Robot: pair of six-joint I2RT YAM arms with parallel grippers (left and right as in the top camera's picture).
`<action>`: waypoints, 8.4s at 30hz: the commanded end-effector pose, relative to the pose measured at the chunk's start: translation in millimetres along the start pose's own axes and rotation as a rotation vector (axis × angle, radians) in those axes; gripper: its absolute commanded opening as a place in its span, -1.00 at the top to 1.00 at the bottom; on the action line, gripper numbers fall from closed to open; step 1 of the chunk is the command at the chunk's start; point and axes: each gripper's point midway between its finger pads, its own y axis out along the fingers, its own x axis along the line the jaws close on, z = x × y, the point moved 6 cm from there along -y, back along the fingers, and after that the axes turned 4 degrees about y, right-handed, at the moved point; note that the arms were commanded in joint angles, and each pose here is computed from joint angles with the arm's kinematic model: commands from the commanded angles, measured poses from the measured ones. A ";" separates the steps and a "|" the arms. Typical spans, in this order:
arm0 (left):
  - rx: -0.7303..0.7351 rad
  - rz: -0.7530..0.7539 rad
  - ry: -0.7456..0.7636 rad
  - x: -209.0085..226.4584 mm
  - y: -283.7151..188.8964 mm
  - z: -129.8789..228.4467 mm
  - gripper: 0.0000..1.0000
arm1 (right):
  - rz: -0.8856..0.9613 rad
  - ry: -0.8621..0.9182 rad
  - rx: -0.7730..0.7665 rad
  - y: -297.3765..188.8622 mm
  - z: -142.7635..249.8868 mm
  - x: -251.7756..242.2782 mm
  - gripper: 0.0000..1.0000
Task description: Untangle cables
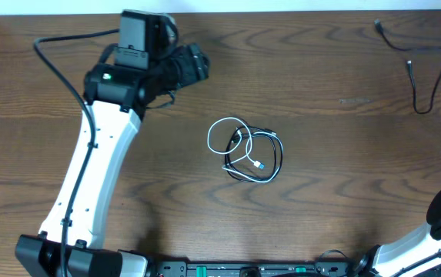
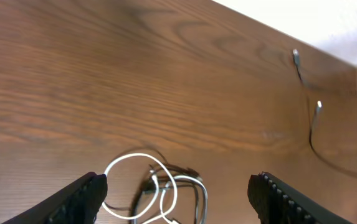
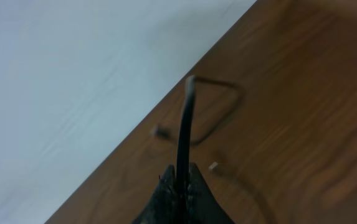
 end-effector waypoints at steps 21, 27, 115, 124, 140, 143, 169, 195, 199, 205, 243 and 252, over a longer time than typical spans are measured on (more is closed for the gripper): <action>0.064 0.075 0.175 -48.0 10.5 31.0 -0.54 | -0.021 -0.187 -0.371 24.2 -51.8 20.4 0.98; 0.065 0.075 0.175 -47.9 11.7 30.8 -0.54 | 0.065 -0.220 -0.226 79.0 -7.5 4.5 0.98; 0.916 -0.141 0.155 0.5 149.5 225.5 -0.04 | -0.166 -0.557 0.691 -35.9 189.0 78.3 -0.79; 0.857 -0.201 0.152 4.9 156.0 221.5 0.85 | -0.165 -0.557 0.697 -32.1 193.7 75.6 -0.78; 0.102 0.045 0.310 -84.4 41.0 77.3 0.85 | -0.197 -0.590 0.702 -34.3 205.5 89.2 -0.81; -0.052 0.129 0.319 -101.8 6.2 56.0 0.85 | -0.212 -0.602 0.706 -35.7 210.4 94.5 -0.83; -0.872 0.432 0.292 -128.7 -174.8 -49.0 0.85 | -0.825 -0.712 0.823 -74.8 240.3 144.9 -0.91; -0.899 0.307 0.242 -107.2 -166.7 -61.8 0.85 | -1.417 -0.808 0.728 -123.7 265.1 209.3 -0.87; -0.872 0.395 0.227 -114.3 -173.1 -56.7 0.85 | -1.492 -0.859 0.680 -131.3 273.3 224.2 -0.86; -0.946 0.481 0.187 -120.9 -200.4 -58.1 0.85 | -1.580 -0.911 0.678 -149.4 296.6 242.3 -0.88; -0.689 0.598 0.109 -124.8 -182.8 -32.8 0.85 | -1.764 -0.936 0.664 -217.5 359.6 307.2 0.98; -0.523 0.320 0.033 -87.6 -140.9 -13.2 0.66 | -1.322 -0.810 0.685 -151.8 326.9 286.1 0.99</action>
